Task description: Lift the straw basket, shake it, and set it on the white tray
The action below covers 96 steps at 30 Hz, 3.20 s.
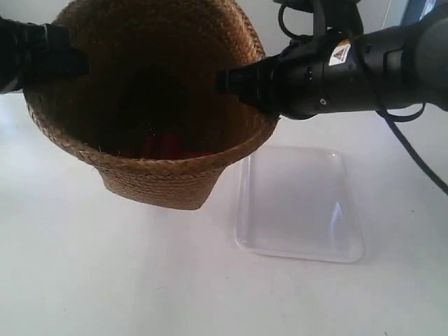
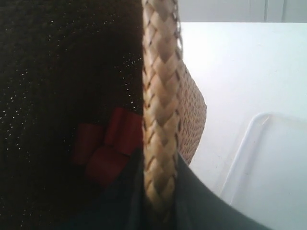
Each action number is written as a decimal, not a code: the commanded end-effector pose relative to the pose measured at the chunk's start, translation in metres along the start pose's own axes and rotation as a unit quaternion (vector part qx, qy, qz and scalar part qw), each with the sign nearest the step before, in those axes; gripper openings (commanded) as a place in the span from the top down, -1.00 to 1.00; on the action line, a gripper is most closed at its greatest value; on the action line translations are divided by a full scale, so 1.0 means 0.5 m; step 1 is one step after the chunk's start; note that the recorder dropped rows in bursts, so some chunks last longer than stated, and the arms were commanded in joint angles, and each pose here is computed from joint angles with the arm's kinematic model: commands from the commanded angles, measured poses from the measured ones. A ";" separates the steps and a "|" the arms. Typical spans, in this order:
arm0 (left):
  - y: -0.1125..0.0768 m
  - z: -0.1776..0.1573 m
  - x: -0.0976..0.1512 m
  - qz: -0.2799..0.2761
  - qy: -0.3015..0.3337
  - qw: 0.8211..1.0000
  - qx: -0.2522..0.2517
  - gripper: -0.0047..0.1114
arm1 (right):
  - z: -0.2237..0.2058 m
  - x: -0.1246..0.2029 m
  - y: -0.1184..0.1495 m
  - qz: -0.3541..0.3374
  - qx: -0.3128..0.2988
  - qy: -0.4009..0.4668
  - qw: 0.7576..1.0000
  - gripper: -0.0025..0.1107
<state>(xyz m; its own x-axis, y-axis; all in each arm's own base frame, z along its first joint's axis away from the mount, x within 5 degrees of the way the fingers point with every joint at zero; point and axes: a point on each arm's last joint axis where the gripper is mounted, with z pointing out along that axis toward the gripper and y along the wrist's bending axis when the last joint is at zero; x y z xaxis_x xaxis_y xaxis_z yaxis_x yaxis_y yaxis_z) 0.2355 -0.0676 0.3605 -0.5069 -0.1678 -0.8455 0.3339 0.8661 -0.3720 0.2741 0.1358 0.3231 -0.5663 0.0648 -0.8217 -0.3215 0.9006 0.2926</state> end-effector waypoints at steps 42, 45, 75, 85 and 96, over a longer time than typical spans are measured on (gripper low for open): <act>-0.028 0.037 0.112 0.097 0.007 0.995 -0.001 0.92 | 0.011 0.091 -0.030 -0.084 0.031 0.092 0.992 0.96; -0.029 0.037 0.117 0.129 0.021 0.991 0.003 0.92 | 0.012 0.088 -0.029 -0.083 0.030 0.082 0.993 0.96; -0.048 -0.042 0.083 0.093 -0.002 0.995 0.032 0.92 | -0.020 0.081 0.036 -0.076 -0.019 0.069 0.995 0.96; -0.106 -0.151 0.023 0.119 -0.088 0.985 0.088 0.92 | -0.174 -0.016 0.117 -0.126 -0.099 -0.017 0.987 0.96; -0.036 -0.089 0.085 0.073 -0.023 0.997 0.013 0.92 | -0.050 0.053 0.060 -0.071 -0.024 0.033 0.997 0.96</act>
<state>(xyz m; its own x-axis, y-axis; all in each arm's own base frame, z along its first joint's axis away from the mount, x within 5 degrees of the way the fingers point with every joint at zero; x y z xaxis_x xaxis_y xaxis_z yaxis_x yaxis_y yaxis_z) 0.1809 -0.0713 0.3240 -0.5100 -0.0467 -0.8589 0.3925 0.8759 -0.2807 0.2315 0.1553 0.3049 -0.6482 -0.0876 -0.7565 -0.3944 0.8883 0.2351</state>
